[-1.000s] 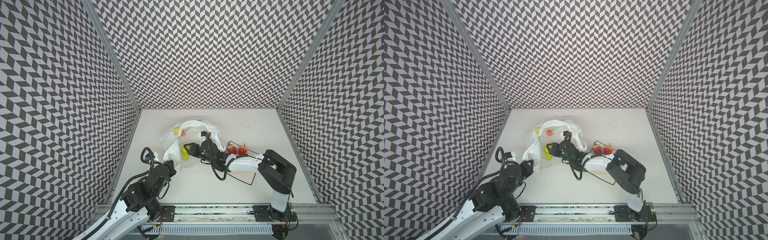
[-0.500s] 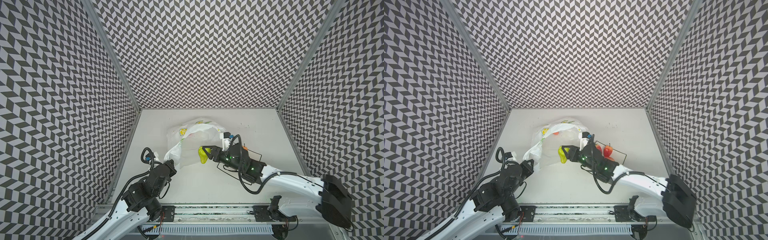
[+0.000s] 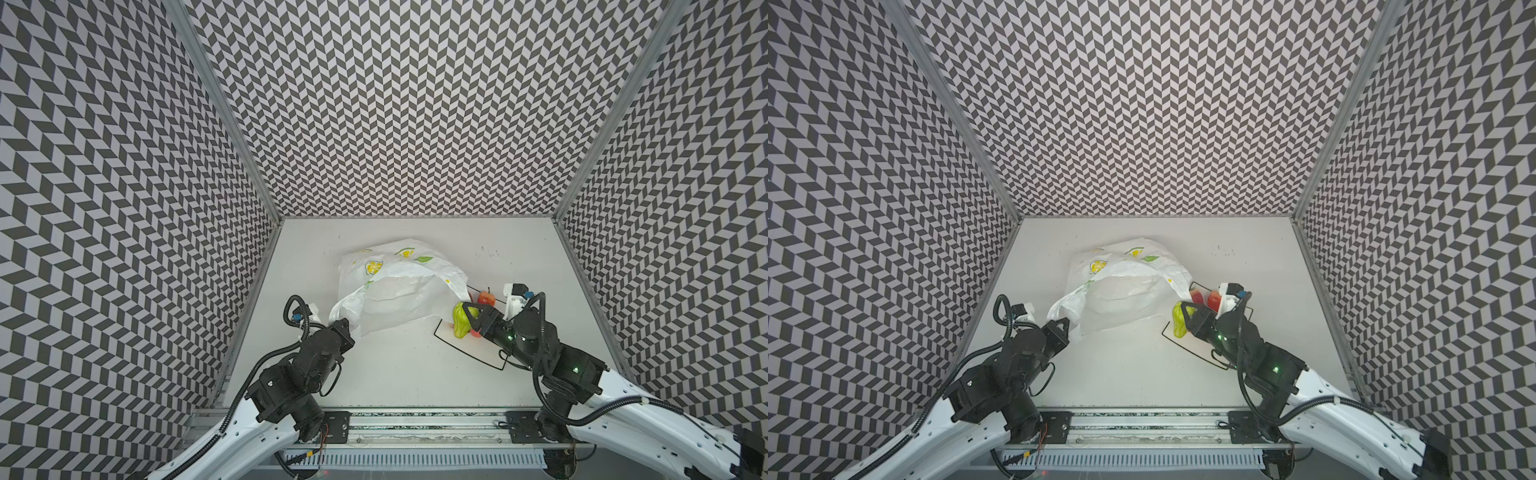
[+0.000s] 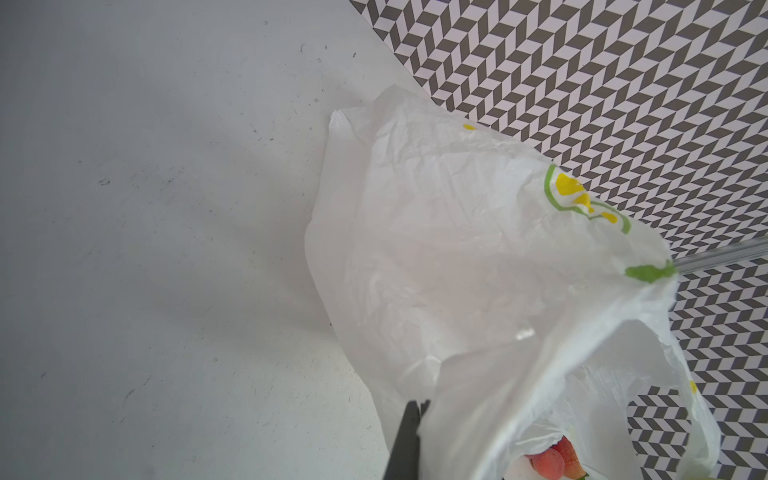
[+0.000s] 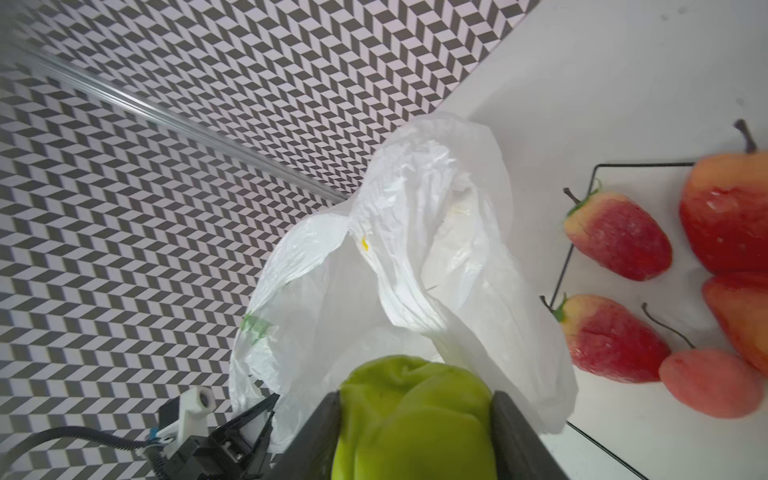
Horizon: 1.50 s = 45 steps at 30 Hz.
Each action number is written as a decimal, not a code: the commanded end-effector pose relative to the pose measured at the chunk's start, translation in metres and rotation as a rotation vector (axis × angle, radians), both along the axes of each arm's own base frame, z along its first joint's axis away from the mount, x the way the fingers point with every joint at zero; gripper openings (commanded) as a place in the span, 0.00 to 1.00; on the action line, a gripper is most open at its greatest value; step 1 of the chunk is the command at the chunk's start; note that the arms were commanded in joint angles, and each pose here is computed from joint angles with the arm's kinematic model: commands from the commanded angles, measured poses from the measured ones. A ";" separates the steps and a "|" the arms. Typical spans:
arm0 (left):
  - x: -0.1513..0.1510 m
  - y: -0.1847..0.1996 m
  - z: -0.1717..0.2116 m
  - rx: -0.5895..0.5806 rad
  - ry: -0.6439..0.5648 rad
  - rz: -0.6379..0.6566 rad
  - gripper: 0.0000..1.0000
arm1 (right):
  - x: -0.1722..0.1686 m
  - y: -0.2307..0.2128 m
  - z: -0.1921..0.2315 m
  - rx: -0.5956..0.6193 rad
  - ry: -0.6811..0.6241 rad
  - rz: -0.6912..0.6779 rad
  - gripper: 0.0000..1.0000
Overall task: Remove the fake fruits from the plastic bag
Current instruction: 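Lower the green pear onto the tray and open the right gripper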
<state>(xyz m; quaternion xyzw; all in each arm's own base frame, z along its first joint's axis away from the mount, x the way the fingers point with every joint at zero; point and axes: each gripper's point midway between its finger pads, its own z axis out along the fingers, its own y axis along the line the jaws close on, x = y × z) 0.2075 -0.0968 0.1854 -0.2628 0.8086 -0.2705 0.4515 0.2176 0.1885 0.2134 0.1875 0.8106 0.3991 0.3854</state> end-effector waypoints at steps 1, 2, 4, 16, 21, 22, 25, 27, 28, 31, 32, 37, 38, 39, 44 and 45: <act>0.003 0.000 0.003 -0.001 -0.026 0.009 0.00 | -0.006 -0.033 -0.035 -0.055 0.091 -0.103 0.51; 0.003 -0.001 0.003 -0.002 -0.029 0.008 0.00 | -0.007 -0.039 -0.040 -0.051 0.103 -0.113 0.51; 0.004 0.000 0.003 -0.001 -0.032 0.012 0.00 | -0.011 -0.045 -0.045 -0.048 0.121 -0.111 0.50; 0.007 -0.003 0.005 -0.004 -0.043 0.009 0.00 | -0.018 -0.083 -0.104 -0.130 0.247 -0.269 0.46; 0.006 -0.002 0.007 -0.005 -0.047 0.010 0.00 | -0.020 -0.084 -0.135 -0.079 0.319 -0.304 0.43; 0.006 -0.002 0.007 -0.003 -0.046 0.009 0.00 | -0.020 -0.085 -0.140 -0.070 0.330 -0.313 0.43; 0.005 -0.002 0.007 -0.003 -0.044 0.006 0.00 | -0.018 -0.087 -0.149 -0.057 0.349 -0.331 0.45; 0.005 -0.002 0.006 -0.002 -0.042 0.007 0.00 | -0.017 -0.089 -0.152 -0.067 0.359 -0.344 0.53; 0.005 -0.001 0.006 -0.002 -0.041 0.009 0.00 | -0.017 -0.091 -0.154 -0.075 0.363 -0.352 0.58; 0.005 -0.001 0.007 -0.002 -0.042 0.009 0.00 | -0.016 -0.097 -0.154 -0.102 0.363 -0.376 0.73; 0.005 -0.001 0.006 -0.003 -0.042 0.010 0.00 | -0.016 -0.099 -0.151 -0.107 0.358 -0.382 0.76; 0.006 -0.001 0.006 0.001 -0.042 0.010 0.00 | -0.017 -0.111 -0.132 -0.128 0.328 -0.423 0.88; 0.006 -0.002 0.007 0.000 -0.043 0.010 0.00 | -0.017 -0.115 -0.127 -0.137 0.319 -0.436 0.90; 0.006 -0.002 0.008 0.001 -0.045 0.011 0.00 | -0.018 -0.119 -0.122 -0.144 0.314 -0.450 0.91; 0.006 -0.003 0.008 0.002 -0.048 0.005 0.00 | -0.013 -0.135 -0.069 -0.193 0.190 -0.482 0.91; 0.007 -0.003 0.009 0.003 -0.049 0.004 0.00 | -0.007 -0.129 -0.048 -0.206 0.119 -0.433 0.88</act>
